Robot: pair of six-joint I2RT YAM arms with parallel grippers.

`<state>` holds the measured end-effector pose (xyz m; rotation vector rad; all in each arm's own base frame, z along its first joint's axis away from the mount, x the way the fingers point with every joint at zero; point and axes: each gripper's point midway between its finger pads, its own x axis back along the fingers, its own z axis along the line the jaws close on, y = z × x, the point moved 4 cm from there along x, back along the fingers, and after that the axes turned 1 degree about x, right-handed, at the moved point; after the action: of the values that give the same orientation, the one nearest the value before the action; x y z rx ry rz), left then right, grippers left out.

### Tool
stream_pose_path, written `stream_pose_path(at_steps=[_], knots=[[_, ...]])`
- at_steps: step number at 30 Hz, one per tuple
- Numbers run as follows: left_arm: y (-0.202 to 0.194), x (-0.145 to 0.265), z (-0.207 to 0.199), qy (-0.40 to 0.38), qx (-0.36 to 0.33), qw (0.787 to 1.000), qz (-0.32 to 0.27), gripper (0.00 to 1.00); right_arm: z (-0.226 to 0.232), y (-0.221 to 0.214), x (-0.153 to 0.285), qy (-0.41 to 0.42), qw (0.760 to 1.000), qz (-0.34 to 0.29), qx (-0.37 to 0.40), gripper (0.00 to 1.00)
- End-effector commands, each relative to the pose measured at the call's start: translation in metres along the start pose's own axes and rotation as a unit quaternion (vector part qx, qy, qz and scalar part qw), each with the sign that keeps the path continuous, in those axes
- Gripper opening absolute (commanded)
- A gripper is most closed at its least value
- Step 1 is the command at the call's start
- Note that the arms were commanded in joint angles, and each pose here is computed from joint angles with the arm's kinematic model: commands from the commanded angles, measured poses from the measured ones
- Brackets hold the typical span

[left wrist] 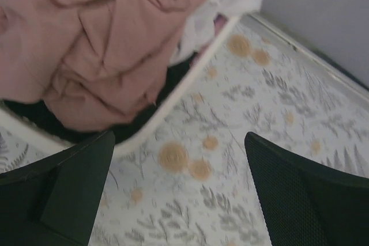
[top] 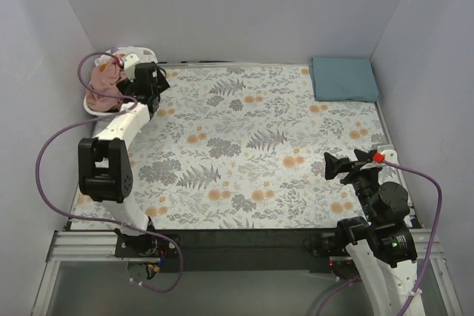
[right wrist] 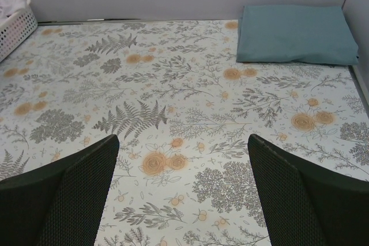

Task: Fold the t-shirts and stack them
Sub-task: Grab the tshirt from the pile

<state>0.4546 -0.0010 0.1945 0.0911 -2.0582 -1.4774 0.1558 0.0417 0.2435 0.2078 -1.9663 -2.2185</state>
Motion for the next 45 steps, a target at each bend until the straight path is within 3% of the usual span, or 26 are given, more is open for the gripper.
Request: stream_pose_path(at_steps=[1, 5, 13, 15, 16, 17, 21, 24, 32, 36, 37, 39, 40, 43, 45], knots=[[0.05, -0.042, 0.025, 0.067, 0.026, 0.995, -0.064, 0.95, 0.003, 0.009, -0.003, 0.008, 1.0, -0.019, 0.001, 0.98], [0.062, -0.096, 0.061, 0.127, 0.052, 0.988, -0.071, 0.93, 0.003, 0.006, -0.006, 0.009, 1.0, -0.008, 0.002, 0.98], [0.057, -0.142, 0.104, 0.182, 0.075, 0.978, -0.072, 0.87, 0.002, -0.003, -0.013, 0.006, 1.0, 0.026, 0.006, 0.98], [0.058, -0.143, 0.105, 0.182, 0.07, 0.978, -0.071, 0.74, 0.003, -0.006, -0.015, 0.009, 0.999, 0.035, 0.007, 0.98], [0.063, -0.14, 0.103, 0.176, 0.071, 0.979, -0.075, 0.64, 0.004, -0.006, -0.015, 0.01, 0.999, 0.037, 0.007, 0.98], [0.068, -0.137, 0.102, 0.173, 0.072, 0.979, -0.081, 0.41, 0.004, -0.008, -0.016, 0.011, 0.999, 0.042, 0.008, 0.98], [0.108, -0.113, 0.091, 0.139, 0.074, 0.978, -0.136, 0.19, 0.005, -0.01, -0.018, 0.017, 0.999, 0.047, 0.008, 0.98], [0.142, -0.087, 0.08, 0.125, 0.071, 0.974, -0.176, 0.14, 0.006, -0.009, -0.017, 0.019, 0.999, 0.046, 0.009, 0.98], [0.209, -0.025, 0.044, 0.086, 0.09, 0.957, -0.263, 0.13, 0.007, -0.009, -0.017, 0.023, 0.999, 0.045, 0.009, 0.98], [0.229, 0.003, -0.005, 0.03, 0.047, 0.957, -0.283, 0.06, 0.007, -0.009, -0.017, 0.026, 0.999, 0.046, 0.01, 0.98], [0.23, 0.02, -0.046, -0.026, 0.022, 0.958, -0.285, 0.05, 0.008, -0.009, -0.017, 0.027, 0.999, 0.045, 0.009, 0.98], [0.225, 0.036, -0.081, -0.093, 0.001, 0.958, -0.271, 0.03, 0.008, -0.009, -0.017, 0.027, 0.999, 0.045, 0.01, 0.98], [0.228, 0.059, -0.114, -0.156, 0.001, 0.951, -0.268, 0.02, 0.008, -0.008, -0.017, 0.027, 0.999, 0.044, 0.01, 0.98], [0.218, 0.094, -0.163, -0.252, -0.005, 0.938, -0.237, 0.0, 0.008, -0.008, -0.017, 0.029, 0.999, 0.043, 0.011, 0.98], [0.214, 0.143, -0.208, -0.361, -0.009, 0.906, -0.22, 0.0, 0.009, -0.007, -0.016, 0.03, 0.999, 0.041, 0.01, 0.98]])
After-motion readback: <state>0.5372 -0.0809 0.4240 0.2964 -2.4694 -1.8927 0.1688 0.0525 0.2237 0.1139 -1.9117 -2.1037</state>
